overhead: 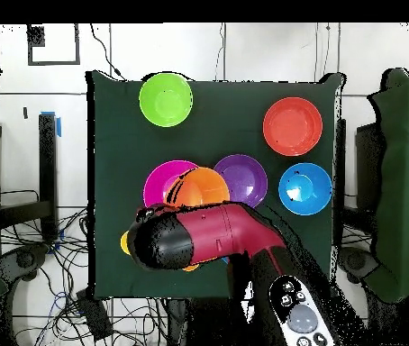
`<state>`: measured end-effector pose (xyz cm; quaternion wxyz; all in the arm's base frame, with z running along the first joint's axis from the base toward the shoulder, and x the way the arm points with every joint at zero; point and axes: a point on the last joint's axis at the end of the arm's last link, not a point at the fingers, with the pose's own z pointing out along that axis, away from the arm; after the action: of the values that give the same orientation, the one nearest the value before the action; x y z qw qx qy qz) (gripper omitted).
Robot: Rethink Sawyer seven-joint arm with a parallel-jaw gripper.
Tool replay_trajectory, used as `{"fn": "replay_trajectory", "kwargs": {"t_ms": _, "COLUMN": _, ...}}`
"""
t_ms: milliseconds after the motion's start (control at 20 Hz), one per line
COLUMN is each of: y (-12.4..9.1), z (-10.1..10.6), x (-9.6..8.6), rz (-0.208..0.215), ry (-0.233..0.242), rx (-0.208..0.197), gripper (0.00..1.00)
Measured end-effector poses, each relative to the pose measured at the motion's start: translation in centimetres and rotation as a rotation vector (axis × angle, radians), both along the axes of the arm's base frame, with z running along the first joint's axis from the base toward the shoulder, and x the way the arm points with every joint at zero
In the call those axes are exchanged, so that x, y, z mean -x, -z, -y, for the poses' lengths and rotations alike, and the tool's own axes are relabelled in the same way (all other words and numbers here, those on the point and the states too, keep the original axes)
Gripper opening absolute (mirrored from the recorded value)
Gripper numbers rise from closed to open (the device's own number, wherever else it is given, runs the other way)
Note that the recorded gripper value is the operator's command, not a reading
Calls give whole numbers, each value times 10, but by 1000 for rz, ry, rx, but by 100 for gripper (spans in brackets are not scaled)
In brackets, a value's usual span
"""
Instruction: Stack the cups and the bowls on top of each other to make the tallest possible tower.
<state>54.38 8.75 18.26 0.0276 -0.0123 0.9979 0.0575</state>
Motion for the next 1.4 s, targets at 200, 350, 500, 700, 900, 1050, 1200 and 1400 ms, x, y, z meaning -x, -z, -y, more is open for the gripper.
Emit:
{"fn": "replay_trajectory", "kwargs": {"t_ms": 200, "y": 6, "z": 0, "x": 11, "rz": 2, "ry": 2, "rx": -7, "gripper": 0}}
{"fn": "replay_trajectory", "kwargs": {"t_ms": 350, "y": 11, "z": 1, "x": 20, "rz": 0, "ry": 6, "rx": -10, "gripper": 0}}
{"fn": "replay_trajectory", "kwargs": {"t_ms": 500, "y": 14, "z": 2, "x": 27, "rz": 9, "ry": 12, "rx": -13, "gripper": 0}}
{"fn": "replay_trajectory", "kwargs": {"t_ms": 700, "y": 21, "z": 7, "x": 39, "rz": 15, "ry": 25, "rx": -14, "gripper": 0}}
{"fn": "replay_trajectory", "kwargs": {"t_ms": 900, "y": 26, "z": 12, "x": 47, "rz": 29, "ry": 23, "rx": -4, "gripper": 0}}
{"fn": "replay_trajectory", "kwargs": {"t_ms": 1050, "y": 32, "z": 16, "x": 53, "rz": 47, "ry": 13, "rx": 11, "gripper": 0}}
{"fn": "replay_trajectory", "kwargs": {"t_ms": 1200, "y": 40, "z": 18, "x": 60, "rz": 60, "ry": -3, "rx": 29, "gripper": 0}}
{"fn": "replay_trajectory", "kwargs": {"t_ms": 1400, "y": 50, "z": 14, "x": 68, "rz": 69, "ry": -19, "rx": 39, "gripper": 0}}
